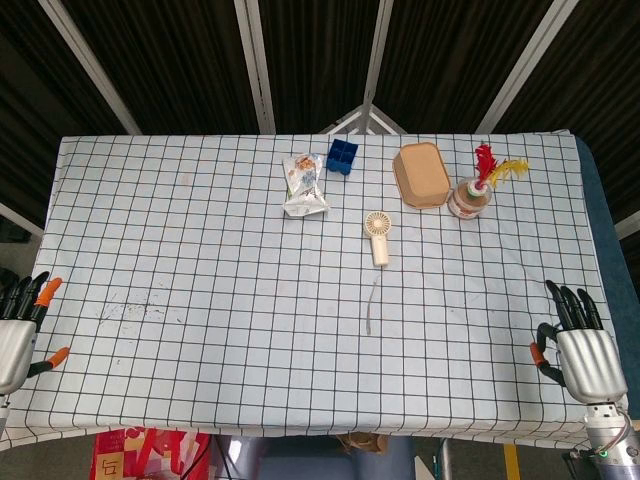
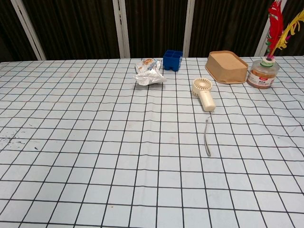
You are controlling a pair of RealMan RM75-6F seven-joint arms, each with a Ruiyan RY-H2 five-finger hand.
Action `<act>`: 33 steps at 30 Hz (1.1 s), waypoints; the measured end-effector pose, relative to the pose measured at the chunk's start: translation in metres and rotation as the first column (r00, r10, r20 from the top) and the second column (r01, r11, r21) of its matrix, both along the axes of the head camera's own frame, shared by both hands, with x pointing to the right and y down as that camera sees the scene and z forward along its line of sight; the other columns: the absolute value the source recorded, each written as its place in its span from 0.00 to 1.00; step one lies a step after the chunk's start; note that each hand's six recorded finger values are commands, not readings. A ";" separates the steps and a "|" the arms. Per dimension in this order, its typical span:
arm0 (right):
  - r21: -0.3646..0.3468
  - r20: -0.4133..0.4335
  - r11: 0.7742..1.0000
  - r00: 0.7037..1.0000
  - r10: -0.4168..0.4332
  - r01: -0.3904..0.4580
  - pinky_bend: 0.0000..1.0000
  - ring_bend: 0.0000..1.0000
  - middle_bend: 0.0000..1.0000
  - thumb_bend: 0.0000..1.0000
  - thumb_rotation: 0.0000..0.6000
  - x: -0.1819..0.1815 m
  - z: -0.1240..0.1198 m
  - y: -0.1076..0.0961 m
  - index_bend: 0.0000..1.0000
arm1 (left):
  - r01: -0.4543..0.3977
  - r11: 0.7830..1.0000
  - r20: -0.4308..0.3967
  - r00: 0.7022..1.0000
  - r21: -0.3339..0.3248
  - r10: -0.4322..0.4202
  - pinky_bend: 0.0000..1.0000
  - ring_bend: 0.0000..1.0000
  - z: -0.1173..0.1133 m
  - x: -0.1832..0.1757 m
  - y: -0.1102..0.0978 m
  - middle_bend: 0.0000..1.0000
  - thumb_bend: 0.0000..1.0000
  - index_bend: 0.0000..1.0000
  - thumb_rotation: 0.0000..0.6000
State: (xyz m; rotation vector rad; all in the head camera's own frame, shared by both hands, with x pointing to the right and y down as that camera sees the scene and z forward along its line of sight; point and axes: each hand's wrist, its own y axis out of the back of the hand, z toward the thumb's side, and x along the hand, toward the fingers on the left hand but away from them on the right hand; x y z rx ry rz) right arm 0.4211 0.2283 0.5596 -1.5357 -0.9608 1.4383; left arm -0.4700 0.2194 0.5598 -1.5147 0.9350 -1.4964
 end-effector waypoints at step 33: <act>0.004 0.048 1.000 0.999 -0.014 0.014 0.01 0.00 0.00 0.30 1.00 -0.008 0.002 -0.003 0.00 | 0.022 1.000 -0.009 1.000 0.004 -0.022 0.00 0.00 -0.003 -0.002 0.001 0.00 0.03 0.00 1.00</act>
